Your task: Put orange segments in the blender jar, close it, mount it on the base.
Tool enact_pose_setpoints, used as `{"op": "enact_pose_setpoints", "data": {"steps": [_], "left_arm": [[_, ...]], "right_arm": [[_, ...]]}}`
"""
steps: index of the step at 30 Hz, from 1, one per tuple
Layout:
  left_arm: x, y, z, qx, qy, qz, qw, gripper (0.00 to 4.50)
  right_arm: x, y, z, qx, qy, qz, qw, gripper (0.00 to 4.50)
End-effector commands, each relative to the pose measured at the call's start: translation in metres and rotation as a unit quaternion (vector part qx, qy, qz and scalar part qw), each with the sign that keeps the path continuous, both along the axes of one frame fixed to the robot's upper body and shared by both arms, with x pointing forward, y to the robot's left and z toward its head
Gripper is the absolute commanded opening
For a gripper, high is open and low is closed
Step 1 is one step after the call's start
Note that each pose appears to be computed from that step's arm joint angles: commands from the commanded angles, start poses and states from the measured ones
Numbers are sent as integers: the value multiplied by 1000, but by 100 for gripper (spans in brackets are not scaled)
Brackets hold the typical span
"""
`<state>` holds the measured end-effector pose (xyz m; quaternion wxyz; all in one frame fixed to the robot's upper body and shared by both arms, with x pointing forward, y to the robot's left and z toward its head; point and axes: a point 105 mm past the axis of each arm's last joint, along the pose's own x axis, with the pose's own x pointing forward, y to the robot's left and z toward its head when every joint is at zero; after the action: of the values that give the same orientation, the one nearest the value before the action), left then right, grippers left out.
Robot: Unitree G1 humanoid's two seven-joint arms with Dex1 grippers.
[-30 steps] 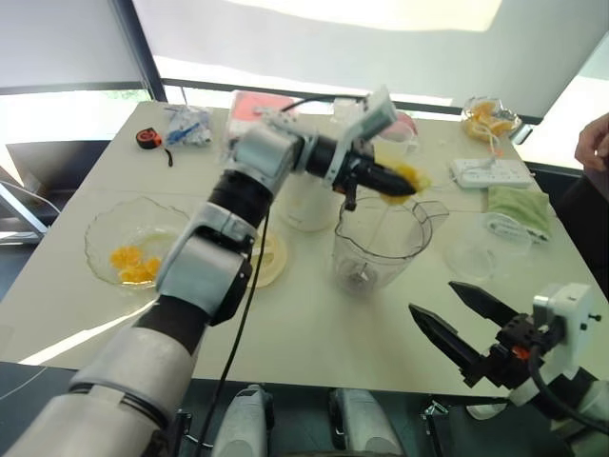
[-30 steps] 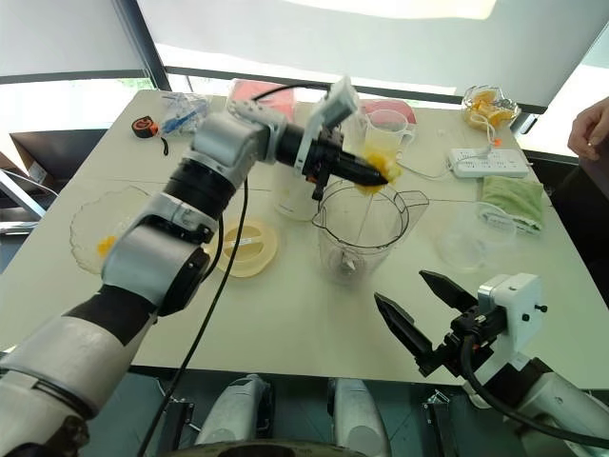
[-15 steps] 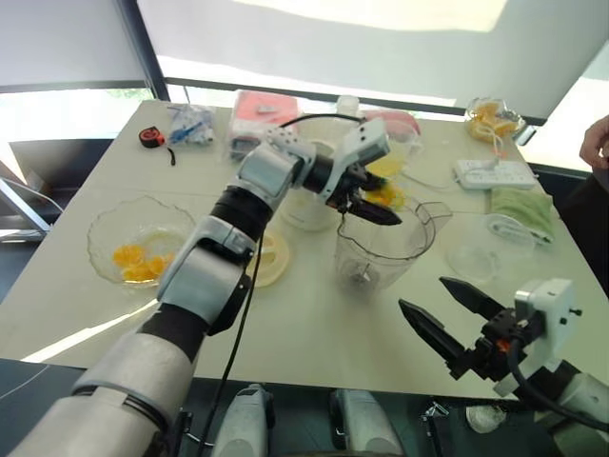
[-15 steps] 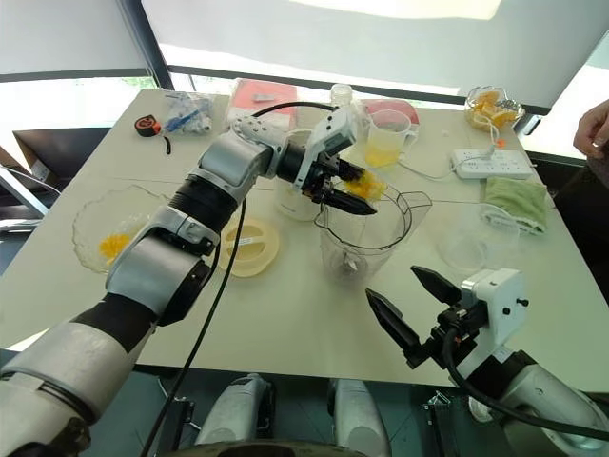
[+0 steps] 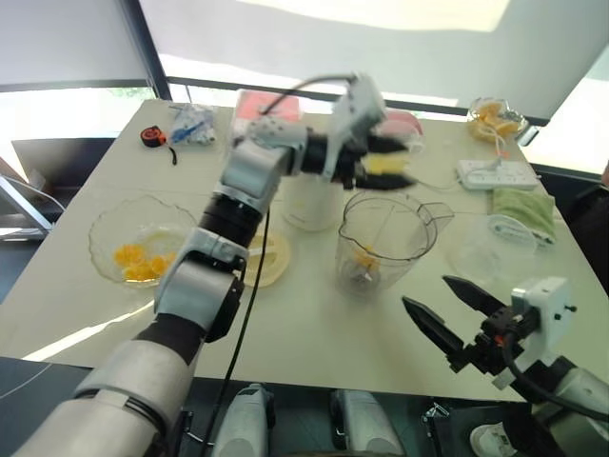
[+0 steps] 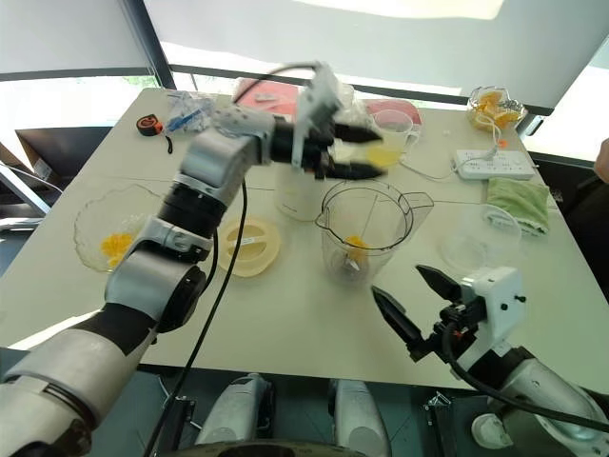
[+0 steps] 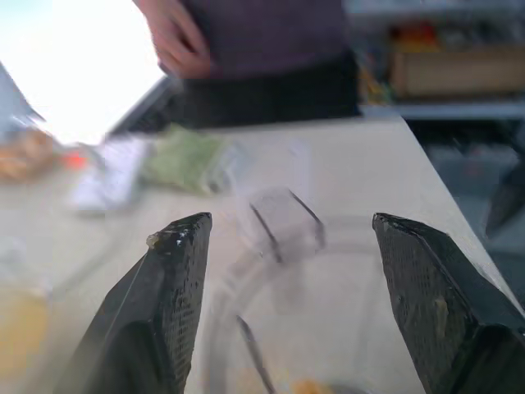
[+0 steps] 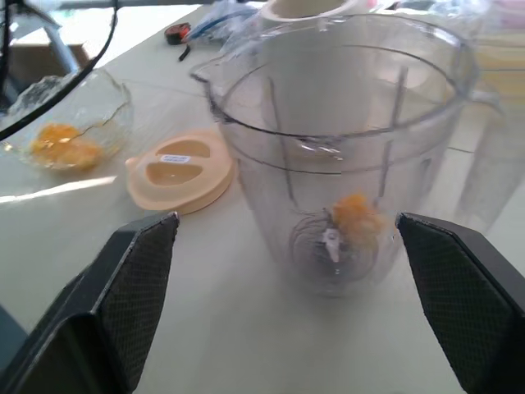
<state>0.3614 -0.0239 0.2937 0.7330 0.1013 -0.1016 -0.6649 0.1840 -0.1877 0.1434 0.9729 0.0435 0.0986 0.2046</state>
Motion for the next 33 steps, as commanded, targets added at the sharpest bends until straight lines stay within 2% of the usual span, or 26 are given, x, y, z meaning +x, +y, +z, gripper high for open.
{"op": "enact_pose_setpoints", "data": {"steps": [1,7,10,14,17,20,22,27,33], "left_arm": [[-12,34,25,-59,-2,-2,998,325],[-24,89,5,-50,-3,103,993,325],[-37,107,-17,-14,-4,139,990,325],[-65,133,-55,31,40,162,986,325],[-81,138,-71,44,71,169,982,325],[-95,140,-98,107,81,172,976,325],[-98,142,-103,117,78,184,973,325],[-101,144,-98,102,88,197,971,325],[-114,140,-104,120,102,181,971,325]], "right_arm": [[4,-19,-7,-7,-23,-54,998,450],[14,-75,-23,-79,-78,-220,969,450],[15,-93,-27,-102,-85,-259,957,450],[25,-141,-29,-169,-92,-355,915,450],[40,-158,-38,-192,-78,-363,909,450],[56,-167,-51,-241,-63,-341,906,450],[67,-177,-57,-233,-54,-353,904,450],[85,-189,-65,-166,-44,-383,908,450],[95,-194,-73,-160,-36,-380,910,450]]}}
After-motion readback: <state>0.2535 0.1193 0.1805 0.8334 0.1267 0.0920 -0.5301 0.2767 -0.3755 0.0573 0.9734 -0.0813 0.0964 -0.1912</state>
